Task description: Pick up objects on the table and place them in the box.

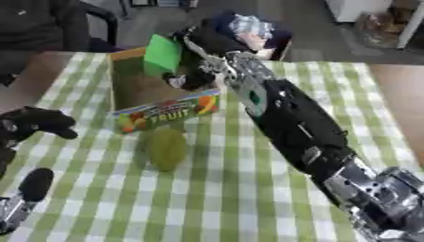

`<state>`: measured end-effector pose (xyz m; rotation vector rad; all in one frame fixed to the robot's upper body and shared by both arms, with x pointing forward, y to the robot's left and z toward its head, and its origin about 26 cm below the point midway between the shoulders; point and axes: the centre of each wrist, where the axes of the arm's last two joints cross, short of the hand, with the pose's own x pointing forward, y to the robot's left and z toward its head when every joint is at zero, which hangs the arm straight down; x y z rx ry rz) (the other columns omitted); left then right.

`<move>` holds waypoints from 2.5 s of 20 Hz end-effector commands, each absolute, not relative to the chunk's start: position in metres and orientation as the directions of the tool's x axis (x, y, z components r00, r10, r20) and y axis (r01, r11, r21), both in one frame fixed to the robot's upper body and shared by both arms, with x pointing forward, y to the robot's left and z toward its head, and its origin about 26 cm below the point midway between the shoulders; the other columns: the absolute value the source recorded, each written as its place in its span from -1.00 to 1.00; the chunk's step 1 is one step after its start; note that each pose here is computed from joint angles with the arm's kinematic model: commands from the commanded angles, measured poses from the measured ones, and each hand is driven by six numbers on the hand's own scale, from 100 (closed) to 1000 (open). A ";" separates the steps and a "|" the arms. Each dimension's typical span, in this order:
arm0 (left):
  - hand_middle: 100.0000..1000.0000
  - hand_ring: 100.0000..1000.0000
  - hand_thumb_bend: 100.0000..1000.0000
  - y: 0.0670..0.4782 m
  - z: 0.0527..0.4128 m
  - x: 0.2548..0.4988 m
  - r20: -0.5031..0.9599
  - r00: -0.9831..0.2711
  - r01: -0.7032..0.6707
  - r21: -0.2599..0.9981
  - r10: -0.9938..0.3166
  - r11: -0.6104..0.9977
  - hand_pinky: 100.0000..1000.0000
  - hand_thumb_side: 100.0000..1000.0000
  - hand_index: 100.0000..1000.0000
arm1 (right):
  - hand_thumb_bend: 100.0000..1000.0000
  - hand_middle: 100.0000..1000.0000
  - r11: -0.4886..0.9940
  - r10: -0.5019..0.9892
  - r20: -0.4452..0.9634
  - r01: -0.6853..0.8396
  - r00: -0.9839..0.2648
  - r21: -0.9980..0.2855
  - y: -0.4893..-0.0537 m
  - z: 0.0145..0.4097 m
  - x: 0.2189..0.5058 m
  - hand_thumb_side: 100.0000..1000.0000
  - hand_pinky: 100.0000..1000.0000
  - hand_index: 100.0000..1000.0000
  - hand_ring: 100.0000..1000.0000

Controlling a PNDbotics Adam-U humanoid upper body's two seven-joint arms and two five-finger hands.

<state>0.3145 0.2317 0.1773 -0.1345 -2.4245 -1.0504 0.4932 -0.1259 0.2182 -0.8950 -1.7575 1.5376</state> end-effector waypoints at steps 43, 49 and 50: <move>0.34 0.23 -0.75 0.245 0.185 0.310 0.445 -0.881 0.198 0.658 -0.162 0.727 0.54 0.08 0.71 | -0.45 0.69 -0.345 0.558 -0.151 -0.062 -0.816 -0.937 -0.102 0.179 0.459 0.21 0.54 0.97 0.61; 0.34 0.23 -0.76 0.245 0.184 0.310 0.446 -0.880 0.199 0.658 -0.162 0.726 0.54 0.09 0.71 | -0.79 0.46 -0.349 0.571 -0.128 -0.099 -0.811 -0.932 -0.105 0.165 0.463 -0.11 0.49 0.69 0.54; 0.34 0.23 -0.77 0.245 0.184 0.310 0.447 -0.880 0.200 0.658 -0.163 0.726 0.54 0.09 0.71 | -0.86 0.39 -0.338 0.575 -0.119 -0.102 -0.810 -0.936 -0.105 0.163 0.463 -0.21 0.47 0.59 0.51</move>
